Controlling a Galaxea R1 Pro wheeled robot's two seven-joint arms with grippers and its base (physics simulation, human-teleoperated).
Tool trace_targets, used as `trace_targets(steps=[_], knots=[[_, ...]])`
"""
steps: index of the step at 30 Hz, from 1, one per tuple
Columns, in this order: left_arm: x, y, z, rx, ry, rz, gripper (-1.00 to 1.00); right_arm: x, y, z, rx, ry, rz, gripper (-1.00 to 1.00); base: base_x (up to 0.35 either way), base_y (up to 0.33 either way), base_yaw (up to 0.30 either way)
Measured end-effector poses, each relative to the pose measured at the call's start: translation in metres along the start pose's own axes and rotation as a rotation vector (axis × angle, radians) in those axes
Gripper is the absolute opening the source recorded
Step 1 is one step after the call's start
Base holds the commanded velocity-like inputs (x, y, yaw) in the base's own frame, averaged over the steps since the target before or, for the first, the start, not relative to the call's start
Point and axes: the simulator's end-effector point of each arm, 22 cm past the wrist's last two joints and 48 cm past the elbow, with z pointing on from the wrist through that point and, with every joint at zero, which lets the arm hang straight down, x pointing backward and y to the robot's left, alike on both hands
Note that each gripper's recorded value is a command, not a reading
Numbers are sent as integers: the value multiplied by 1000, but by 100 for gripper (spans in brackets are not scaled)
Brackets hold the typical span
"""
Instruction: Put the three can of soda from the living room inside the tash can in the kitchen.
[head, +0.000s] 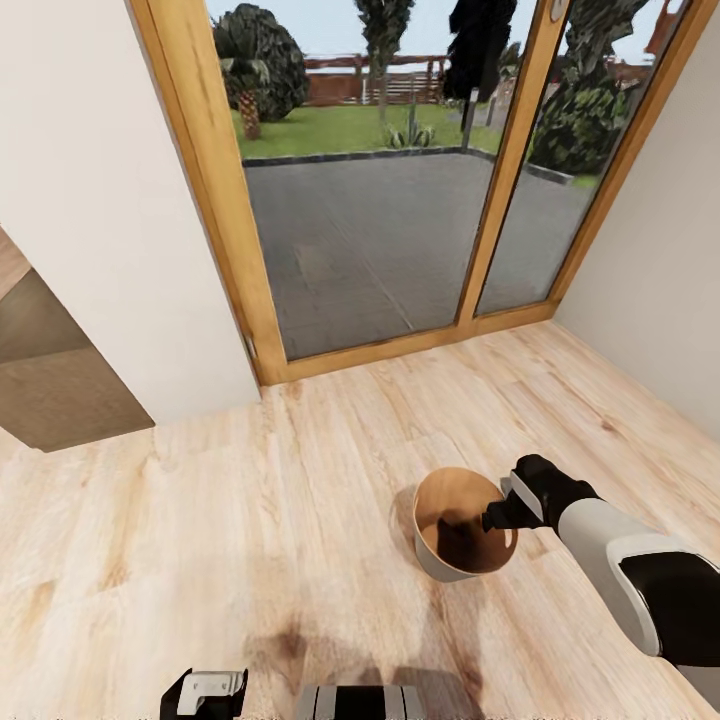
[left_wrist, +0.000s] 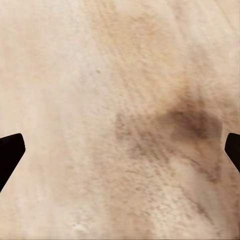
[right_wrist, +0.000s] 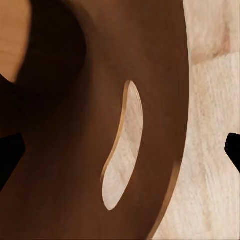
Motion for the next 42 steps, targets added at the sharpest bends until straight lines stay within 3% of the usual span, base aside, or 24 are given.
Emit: trace_targets(steps=[12, 13, 17, 22, 37, 42], knots=[[-1, 0, 0, 0, -2, 0, 100, 0, -1, 0, 1, 0, 1, 100, 0, 0, 0], [-1, 0, 0, 0, -2, 0, 100, 0, -1, 0, 1, 0, 1, -100, 0, 0, 0], [-1, 0, 0, 0, -2, 0, 100, 1, -2, 0, 4, 1, -1, -100, 0, 0, 0], [-2, 0, 0, 0, -4, 0, 100, 0, -13, -1, 57, 1, -40, -100, 0, 0, 0], [0, 0, 0, 0, -1, -1, 100, 0, -12, -1, 46, -2, -31, -100, 0, 0, 0], [-4, 0, -1, -1, -8, 1, 100, -6, -8, 1, 41, -43, -39, -100, 0, 0, 0]])
